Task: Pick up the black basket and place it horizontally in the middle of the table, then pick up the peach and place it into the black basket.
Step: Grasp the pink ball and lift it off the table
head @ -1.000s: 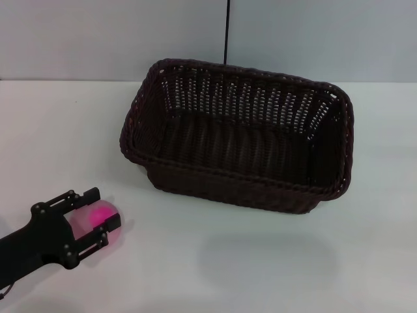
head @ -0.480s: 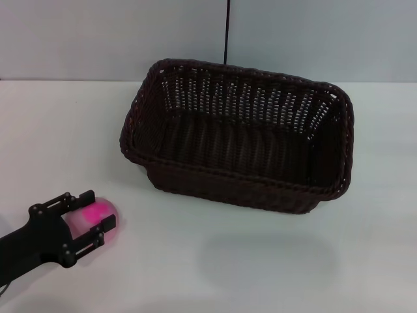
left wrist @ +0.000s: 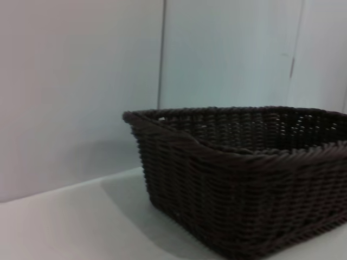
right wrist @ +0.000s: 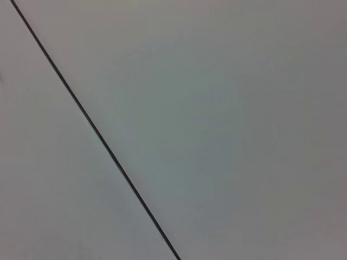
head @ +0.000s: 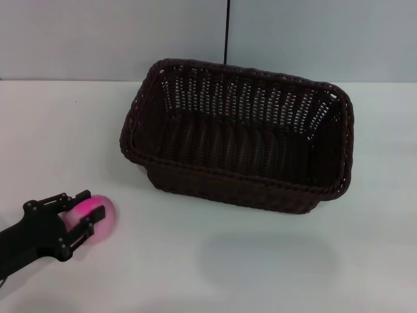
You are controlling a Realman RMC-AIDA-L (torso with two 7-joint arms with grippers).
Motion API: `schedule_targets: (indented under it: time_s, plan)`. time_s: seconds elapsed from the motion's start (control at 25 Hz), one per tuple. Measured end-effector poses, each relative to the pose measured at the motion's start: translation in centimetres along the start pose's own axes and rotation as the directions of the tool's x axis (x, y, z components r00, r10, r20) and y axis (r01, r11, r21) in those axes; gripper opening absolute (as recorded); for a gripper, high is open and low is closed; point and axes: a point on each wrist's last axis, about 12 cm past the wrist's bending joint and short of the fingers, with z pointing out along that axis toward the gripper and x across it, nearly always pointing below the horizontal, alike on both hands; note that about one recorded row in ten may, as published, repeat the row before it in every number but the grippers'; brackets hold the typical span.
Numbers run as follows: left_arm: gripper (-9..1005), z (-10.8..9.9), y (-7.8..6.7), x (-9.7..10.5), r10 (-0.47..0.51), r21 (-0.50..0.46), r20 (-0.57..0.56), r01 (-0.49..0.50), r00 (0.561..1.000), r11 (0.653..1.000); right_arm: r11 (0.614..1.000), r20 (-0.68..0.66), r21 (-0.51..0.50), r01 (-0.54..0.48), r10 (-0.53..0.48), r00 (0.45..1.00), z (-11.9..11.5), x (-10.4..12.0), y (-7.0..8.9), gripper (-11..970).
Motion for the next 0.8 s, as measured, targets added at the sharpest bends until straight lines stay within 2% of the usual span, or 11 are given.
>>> schedule_targets:
  time_s: [0.08,0.4,0.72,0.76,0.8]
  plan:
    - [398,0.0,0.1,0.0,-0.001,-0.006,0.003,0.001,1.000,1.000,1.000,0.000,0.001,0.000,0.000,1.000,0.0,0.0,0.0,427]
    - [253,0.1,0.2,-0.3,-0.001,-0.007,0.021,0.001,1.000,1.000,1.000,0.001,0.008,0.000,0.000,1.000,-0.3,0.0,-0.2,427]
    - [201,-0.3,0.1,-0.9,-0.007,-0.012,0.085,0.008,0.996,1.000,1.000,0.002,0.012,-0.001,0.001,1.000,-0.4,0.0,-0.2,427]
    - [190,-0.8,0.2,-1.5,-0.014,-0.028,0.142,0.018,0.990,0.999,1.000,0.001,0.013,-0.002,0.002,1.000,-0.4,0.0,-0.2,427]
    - [180,-0.8,0.2,-1.5,-0.014,-0.028,0.142,0.018,0.990,0.999,1.000,0.001,0.013,-0.004,0.004,1.000,-0.4,0.0,-0.2,427]
